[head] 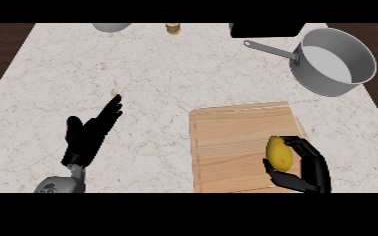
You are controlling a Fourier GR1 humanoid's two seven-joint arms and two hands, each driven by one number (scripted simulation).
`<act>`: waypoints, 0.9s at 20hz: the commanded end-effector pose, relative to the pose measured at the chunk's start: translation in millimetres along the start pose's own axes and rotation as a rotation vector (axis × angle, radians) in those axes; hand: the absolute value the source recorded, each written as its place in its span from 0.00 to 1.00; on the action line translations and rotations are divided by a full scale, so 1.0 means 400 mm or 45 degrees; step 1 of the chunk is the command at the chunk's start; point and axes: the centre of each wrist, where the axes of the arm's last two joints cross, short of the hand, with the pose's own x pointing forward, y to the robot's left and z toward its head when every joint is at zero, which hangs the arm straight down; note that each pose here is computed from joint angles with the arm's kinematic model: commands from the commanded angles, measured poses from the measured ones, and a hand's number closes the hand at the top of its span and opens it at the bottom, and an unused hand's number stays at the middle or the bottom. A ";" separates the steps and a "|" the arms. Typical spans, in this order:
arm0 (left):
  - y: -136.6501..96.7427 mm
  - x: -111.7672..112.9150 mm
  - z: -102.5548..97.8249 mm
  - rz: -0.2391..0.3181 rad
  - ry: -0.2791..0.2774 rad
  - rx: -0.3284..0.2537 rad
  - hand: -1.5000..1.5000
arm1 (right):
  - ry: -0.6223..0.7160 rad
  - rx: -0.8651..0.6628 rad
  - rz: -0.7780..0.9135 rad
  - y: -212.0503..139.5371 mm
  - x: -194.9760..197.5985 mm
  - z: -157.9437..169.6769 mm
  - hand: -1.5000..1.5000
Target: Pick the lemon from the cutting board and place it in the pot
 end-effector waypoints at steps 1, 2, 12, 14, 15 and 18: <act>0.017 -0.013 0.014 0.004 0.002 0.055 0.50 | 0.195 -0.697 0.089 -0.101 -0.061 0.099 1.00; 0.015 -0.015 0.013 -0.006 0.019 0.043 0.50 | 0.132 -0.799 0.077 -0.113 -0.040 0.076 1.00; -0.035 -0.005 -0.001 -0.021 -0.008 -0.050 0.50 | 0.048 -1.185 0.440 0.005 0.046 0.037 1.00; -0.003 -0.030 -0.004 -0.008 -0.001 -0.030 0.50 | 0.052 -1.192 0.468 0.035 0.066 0.052 1.00; -0.013 -0.017 -0.026 -0.022 -0.003 -0.035 0.50 | 0.053 -1.191 0.493 0.057 0.071 0.051 1.00; -0.028 0.007 -0.007 -0.031 -0.022 -0.061 0.50 | 0.012 -1.243 0.594 0.071 0.082 0.057 1.00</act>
